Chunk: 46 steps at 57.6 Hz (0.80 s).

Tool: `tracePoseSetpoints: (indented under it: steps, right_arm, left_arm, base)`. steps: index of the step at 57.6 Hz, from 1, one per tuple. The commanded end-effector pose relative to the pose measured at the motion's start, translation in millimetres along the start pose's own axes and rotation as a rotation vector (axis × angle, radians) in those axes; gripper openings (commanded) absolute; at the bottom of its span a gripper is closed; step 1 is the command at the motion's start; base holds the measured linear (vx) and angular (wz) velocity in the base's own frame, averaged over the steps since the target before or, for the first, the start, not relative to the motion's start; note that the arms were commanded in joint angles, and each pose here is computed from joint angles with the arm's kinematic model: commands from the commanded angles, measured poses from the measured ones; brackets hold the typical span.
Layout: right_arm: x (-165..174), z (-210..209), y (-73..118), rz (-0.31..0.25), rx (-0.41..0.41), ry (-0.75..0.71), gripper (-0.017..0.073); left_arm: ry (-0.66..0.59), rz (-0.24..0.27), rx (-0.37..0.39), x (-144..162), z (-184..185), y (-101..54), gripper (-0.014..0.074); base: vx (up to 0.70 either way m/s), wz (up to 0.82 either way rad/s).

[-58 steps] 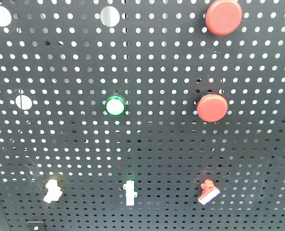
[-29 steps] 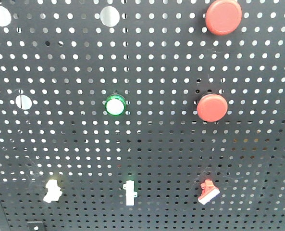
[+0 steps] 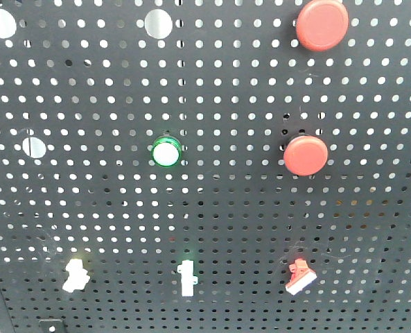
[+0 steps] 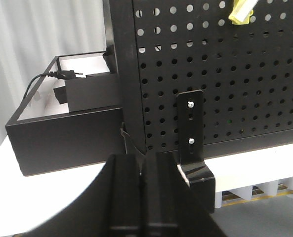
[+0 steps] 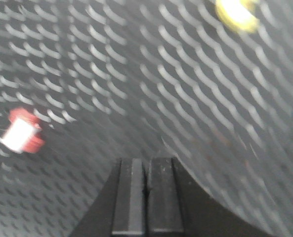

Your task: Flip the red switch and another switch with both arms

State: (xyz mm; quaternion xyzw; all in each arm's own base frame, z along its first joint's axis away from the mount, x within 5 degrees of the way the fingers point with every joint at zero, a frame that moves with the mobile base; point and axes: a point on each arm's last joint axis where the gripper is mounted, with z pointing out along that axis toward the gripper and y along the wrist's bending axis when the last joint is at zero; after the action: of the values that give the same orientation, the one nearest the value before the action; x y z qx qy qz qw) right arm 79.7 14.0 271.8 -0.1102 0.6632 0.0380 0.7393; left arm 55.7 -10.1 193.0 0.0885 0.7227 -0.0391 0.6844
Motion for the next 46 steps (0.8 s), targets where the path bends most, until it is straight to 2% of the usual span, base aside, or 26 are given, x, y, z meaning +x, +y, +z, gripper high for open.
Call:
tracePoseSetpoints:
  steps: [1, 5, 8, 9, 10, 11, 12, 13, 16, 23, 26, 33, 37, 46]
  right_arm:
    - [-7, 12, 11.1, -0.102, -0.086, -0.013, -0.0001]
    - [2, 16, 16.2, -0.09, -0.136, 0.074, -0.0001]
    - [10, 16, 16.1, -0.034, -0.14, 0.169, -0.0001]
    - [14, 15, 15.1, -0.036, -0.134, 0.21, -0.0001]
    - [15, 13, 14.2, 0.0, -0.123, 0.235, -0.0001]
    - [19, 11, 12.6, -0.006, -0.109, 0.272, -0.0001]
    - [20, 9, 11.4, 0.019, -0.093, 0.29, -0.0001]
    - [23, 6, 9.3, 0.009, -0.071, 0.313, -0.0001]
    - [30, -2, 4.2, 0.034, 0.003, 0.334, -0.0001]
    - [51, -20, -2.2, 0.074, 0.159, 0.269, -0.0001]
    - [60, -27, -2.6, 0.091, 0.209, 0.21, -0.0001]
    - [76, -35, -3.8, 0.092, 0.288, 0.13, -0.0001]
    - [79, -34, -4.7, 0.098, 0.303, 0.168, -0.0001]
    - [78, -35, -5.4, 0.094, 0.321, 0.156, -0.0001]
  left_arm:
    - [-0.062, -0.016, -0.002, 0, 0, 0.0, 0.0003]
    - [-0.062, -0.016, -0.002, 0, 0, 0.0, 0.0003]
    - [-0.062, -0.016, -0.002, 0, 0, 0.0, 0.0003]
    - [-0.062, -0.016, -0.002, 0, 0, 0.0, 0.0003]
    - [-0.062, -0.016, -0.002, 0, 0, 0.0, 0.0003]
    - [-0.062, -0.016, -0.002, 0, 0, 0.0, 0.0003]
    - [-0.062, -0.016, -0.002, 0, 0, 0.0, 0.0003]
    - [-0.062, -0.016, -0.002, 0, 0, 0.0, 0.0003]
    - [-0.062, -0.016, -0.002, 0, 0, 0.0, 0.0003]
    - [-0.062, -0.016, -0.002, 0, 0, 0.0, 0.0003]
    - [-0.062, -0.016, -0.002, 0, 0, 0.0, 0.0003]
    - [-0.062, -0.016, -0.002, 0, 0, 0.0, 0.0003]
    - [-0.062, -0.016, -0.002, 0, 0, 0.0, 0.0003]
    - [-0.062, -0.016, -0.002, 0, 0, 0.0, 0.0003]
  base:
    - [0.0, 0.0]
    - [0.0, 0.0]
    - [0.0, 0.0]
    - [0.0, 0.0]
    - [0.0, 0.0]
    - [0.0, 0.0]
    - [0.0, 0.0]
    - [0.0, 0.0]
    - [0.0, 0.0]
    - [0.0, 0.0]
    - [0.0, 0.0]
    - [0.0, 0.0]
    - [0.0, 0.0]
    - [0.0, 0.0]
